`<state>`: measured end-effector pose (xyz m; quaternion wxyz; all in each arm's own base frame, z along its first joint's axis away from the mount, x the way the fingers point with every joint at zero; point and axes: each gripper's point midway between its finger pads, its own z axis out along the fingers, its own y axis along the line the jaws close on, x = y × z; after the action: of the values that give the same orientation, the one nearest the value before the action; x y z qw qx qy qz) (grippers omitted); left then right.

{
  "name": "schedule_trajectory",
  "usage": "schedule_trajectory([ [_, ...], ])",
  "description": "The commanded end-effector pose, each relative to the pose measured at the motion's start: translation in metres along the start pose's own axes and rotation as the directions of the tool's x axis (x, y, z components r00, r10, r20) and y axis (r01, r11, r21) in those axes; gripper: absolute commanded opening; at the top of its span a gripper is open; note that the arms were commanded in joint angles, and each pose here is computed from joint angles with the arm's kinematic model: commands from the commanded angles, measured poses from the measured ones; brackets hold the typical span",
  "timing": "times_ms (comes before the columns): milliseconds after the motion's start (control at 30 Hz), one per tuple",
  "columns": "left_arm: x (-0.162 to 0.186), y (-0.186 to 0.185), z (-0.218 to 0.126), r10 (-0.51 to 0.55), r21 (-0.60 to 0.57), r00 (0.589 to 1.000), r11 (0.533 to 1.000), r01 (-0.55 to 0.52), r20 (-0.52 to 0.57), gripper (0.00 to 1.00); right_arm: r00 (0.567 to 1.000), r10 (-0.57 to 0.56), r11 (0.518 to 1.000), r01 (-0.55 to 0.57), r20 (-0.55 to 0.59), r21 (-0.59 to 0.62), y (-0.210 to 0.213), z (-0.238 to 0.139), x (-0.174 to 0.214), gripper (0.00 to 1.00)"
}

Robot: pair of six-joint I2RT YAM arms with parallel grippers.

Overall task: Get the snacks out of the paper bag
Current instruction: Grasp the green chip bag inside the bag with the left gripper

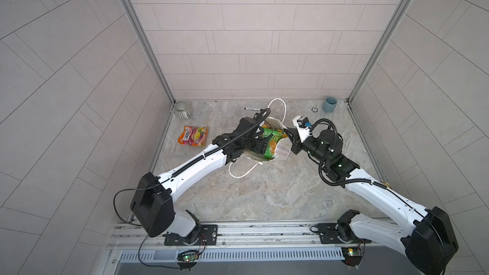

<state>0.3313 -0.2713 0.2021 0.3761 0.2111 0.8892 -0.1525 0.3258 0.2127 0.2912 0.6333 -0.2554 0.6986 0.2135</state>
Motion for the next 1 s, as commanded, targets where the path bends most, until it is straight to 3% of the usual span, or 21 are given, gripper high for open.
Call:
schedule_trajectory([
  [0,-0.014,0.011,-0.002,-0.034,-0.047,0.999,0.998,0.036,0.031,0.88,1.0,0.002,1.0,-0.002,0.026,-0.001,0.0,-0.003,-0.004,0.0],
  [400,0.002,0.004,0.04,-0.087,0.037,0.996,0.995,0.088,-0.031,0.91,0.999,0.006,1.0,-0.005,0.033,-0.011,0.002,-0.004,-0.005,0.0],
  [567,-0.001,-0.008,0.043,-0.086,0.105,0.996,0.991,0.088,-0.02,0.7,0.999,0.006,1.0,-0.006,0.037,-0.007,0.002,-0.006,-0.007,0.0],
  [700,-0.004,-0.007,0.038,-0.084,0.103,0.996,0.991,0.084,-0.002,0.62,0.999,0.004,1.0,-0.004,0.04,-0.006,0.002,-0.006,-0.008,0.0],
  [767,-0.005,-0.005,0.033,-0.082,0.099,0.997,0.992,0.081,0.01,0.49,0.999,0.005,1.0,-0.005,0.041,-0.004,0.001,-0.006,-0.008,0.0],
  [967,-0.009,-0.006,0.026,-0.071,0.105,0.997,0.992,0.067,0.031,0.3,0.999,0.01,1.0,-0.01,0.039,-0.003,0.001,-0.004,-0.007,0.0],
])
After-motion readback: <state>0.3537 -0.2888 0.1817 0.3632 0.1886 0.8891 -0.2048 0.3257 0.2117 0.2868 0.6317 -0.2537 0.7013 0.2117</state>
